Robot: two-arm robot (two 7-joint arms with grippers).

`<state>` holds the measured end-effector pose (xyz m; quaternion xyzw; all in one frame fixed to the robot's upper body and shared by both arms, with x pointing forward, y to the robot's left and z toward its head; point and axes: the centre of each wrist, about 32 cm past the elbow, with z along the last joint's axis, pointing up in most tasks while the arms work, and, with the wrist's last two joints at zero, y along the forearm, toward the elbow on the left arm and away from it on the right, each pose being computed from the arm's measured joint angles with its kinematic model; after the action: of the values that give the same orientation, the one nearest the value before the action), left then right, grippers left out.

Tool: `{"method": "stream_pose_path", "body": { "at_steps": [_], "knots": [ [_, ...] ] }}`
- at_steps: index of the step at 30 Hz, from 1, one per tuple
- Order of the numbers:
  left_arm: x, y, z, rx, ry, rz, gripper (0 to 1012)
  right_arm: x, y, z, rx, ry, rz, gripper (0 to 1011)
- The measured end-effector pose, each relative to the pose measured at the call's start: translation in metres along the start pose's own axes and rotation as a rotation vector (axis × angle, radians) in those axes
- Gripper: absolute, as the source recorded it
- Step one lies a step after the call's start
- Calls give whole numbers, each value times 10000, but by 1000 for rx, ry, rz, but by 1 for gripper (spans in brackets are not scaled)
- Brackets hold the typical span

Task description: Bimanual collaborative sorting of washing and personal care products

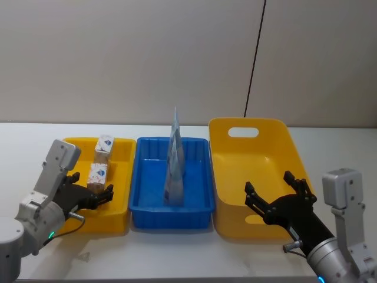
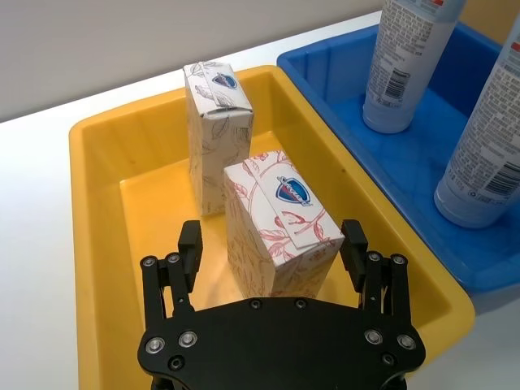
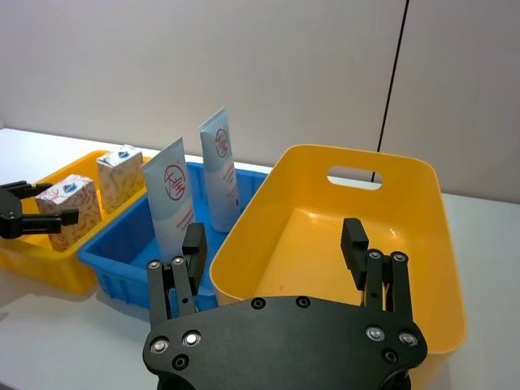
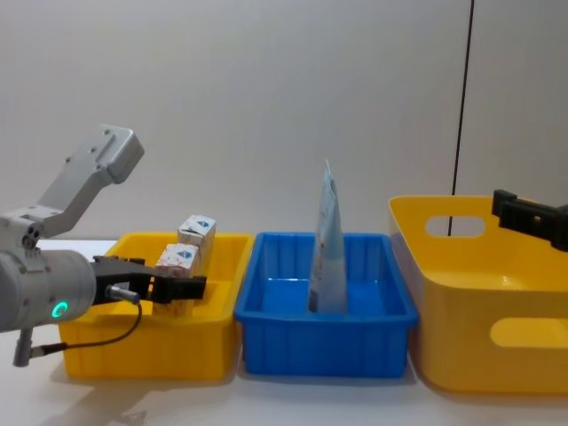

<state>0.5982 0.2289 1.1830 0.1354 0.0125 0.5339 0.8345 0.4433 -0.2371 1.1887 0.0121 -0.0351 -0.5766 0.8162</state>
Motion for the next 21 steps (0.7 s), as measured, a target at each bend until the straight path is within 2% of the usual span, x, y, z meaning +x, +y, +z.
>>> {"method": "stream_pose_path", "body": {
  "at_steps": [10, 16, 21],
  "knots": [
    [27, -81, -5, -3, 3, -1, 1001, 0, 0, 0, 0, 0, 0, 1000],
    [31, -108, -6, -4, 3, 1, 883, 0, 0, 0, 0, 0, 0, 1000],
    [34, -122, -1, -4, 1, 2, 731, 0, 0, 0, 0, 0, 0, 1000]
  ]
}}
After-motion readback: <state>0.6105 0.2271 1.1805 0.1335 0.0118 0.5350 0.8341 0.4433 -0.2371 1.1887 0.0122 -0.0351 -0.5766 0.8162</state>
